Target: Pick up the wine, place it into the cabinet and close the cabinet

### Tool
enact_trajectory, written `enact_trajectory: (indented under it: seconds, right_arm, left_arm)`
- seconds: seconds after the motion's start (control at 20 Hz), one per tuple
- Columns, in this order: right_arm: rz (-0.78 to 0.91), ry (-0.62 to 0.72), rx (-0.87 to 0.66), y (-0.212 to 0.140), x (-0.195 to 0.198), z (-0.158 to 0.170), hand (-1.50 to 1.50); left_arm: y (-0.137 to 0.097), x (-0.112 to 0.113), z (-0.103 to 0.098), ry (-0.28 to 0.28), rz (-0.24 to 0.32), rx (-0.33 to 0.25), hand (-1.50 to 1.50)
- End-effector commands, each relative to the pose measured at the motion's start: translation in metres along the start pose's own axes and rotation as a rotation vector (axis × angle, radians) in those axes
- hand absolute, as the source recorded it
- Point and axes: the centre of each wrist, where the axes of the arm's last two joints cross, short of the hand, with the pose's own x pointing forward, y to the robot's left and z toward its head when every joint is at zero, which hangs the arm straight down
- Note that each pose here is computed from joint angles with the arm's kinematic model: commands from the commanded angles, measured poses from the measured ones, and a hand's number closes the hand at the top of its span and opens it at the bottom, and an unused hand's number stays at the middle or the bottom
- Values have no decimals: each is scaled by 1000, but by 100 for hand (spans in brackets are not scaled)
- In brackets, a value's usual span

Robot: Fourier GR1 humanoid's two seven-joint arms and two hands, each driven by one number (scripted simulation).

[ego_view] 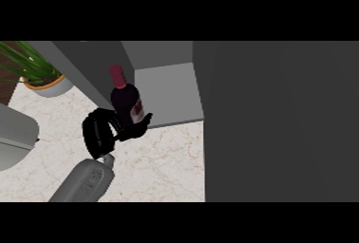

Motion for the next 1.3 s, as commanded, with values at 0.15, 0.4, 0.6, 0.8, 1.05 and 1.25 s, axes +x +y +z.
enact_trajectory:
  seconds: [0.15,0.4,0.6,0.8,1.05,1.25]
  right_arm:
    - [-5,-10,3,0,5,0,-150]
    - [-33,-11,4,1,3,1,-150]
    - [-34,-11,5,0,3,-1,-150]
    - [-40,-12,33,6,7,0,-150]
    - [-37,-21,26,3,10,-1,-150]
    - [-18,-13,7,5,10,-3,-150]
  left_arm:
    - [-38,43,-16,19,-64,-163,-150]
    - [-33,49,-27,35,-87,-164,-150]
    - [-38,68,-16,31,-16,-175,-150]
    - [-38,82,-15,18,43,-159,-150]
    - [-39,104,-6,9,153,-142,-150]
    - [-36,114,-8,-5,217,-116,-150]
